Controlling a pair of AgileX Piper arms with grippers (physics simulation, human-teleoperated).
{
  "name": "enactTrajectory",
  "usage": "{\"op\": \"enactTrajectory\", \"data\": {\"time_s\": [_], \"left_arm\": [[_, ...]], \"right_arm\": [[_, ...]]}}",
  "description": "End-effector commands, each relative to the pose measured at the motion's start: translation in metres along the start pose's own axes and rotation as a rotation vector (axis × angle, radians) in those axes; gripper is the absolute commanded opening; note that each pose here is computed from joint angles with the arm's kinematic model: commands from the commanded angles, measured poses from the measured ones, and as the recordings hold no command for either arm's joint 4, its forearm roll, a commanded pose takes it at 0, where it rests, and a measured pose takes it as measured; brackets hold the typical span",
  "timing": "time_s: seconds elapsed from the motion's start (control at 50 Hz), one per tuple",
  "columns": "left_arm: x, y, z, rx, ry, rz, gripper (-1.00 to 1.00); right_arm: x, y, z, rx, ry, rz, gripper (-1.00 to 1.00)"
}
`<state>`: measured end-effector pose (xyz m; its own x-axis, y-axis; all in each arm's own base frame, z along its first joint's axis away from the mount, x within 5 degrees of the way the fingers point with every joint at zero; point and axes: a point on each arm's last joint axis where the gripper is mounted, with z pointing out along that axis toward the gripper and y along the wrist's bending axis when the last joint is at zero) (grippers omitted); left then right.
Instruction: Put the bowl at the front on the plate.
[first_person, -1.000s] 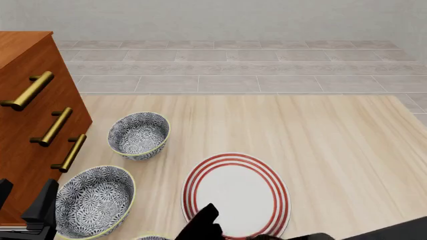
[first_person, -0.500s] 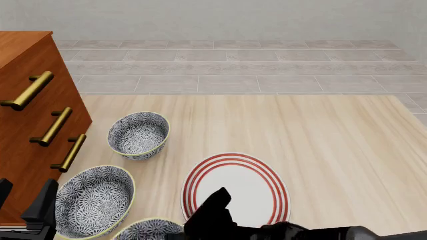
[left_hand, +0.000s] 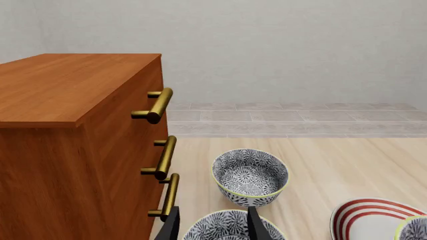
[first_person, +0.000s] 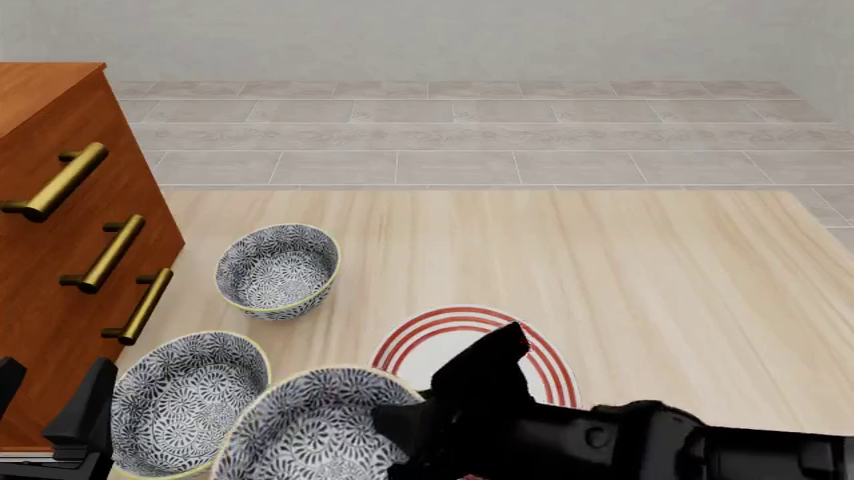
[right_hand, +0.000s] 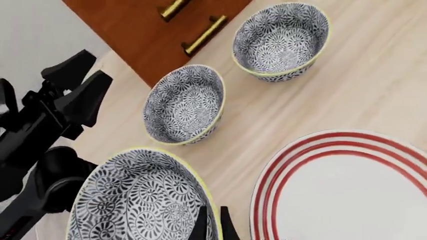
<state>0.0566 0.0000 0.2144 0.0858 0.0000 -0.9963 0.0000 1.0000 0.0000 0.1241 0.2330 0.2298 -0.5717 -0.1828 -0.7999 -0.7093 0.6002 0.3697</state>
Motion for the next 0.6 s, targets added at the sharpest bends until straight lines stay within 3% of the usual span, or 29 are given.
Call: {"op": "enactTrajectory", "data": {"time_s": [0.02, 0.6], "left_arm": [[0.000, 0.000, 0.000, 0.000, 0.000, 0.000, 1.00], [0.000, 0.000, 0.000, 0.000, 0.000, 0.000, 1.00]], "right_arm": [[-0.017, -0.011, -0.023, 0.040, -0.062, 0.127, -1.00], [-0.065, -0.058, -0.062, 0.289, -0.087, 0.158, -1.00]]}}
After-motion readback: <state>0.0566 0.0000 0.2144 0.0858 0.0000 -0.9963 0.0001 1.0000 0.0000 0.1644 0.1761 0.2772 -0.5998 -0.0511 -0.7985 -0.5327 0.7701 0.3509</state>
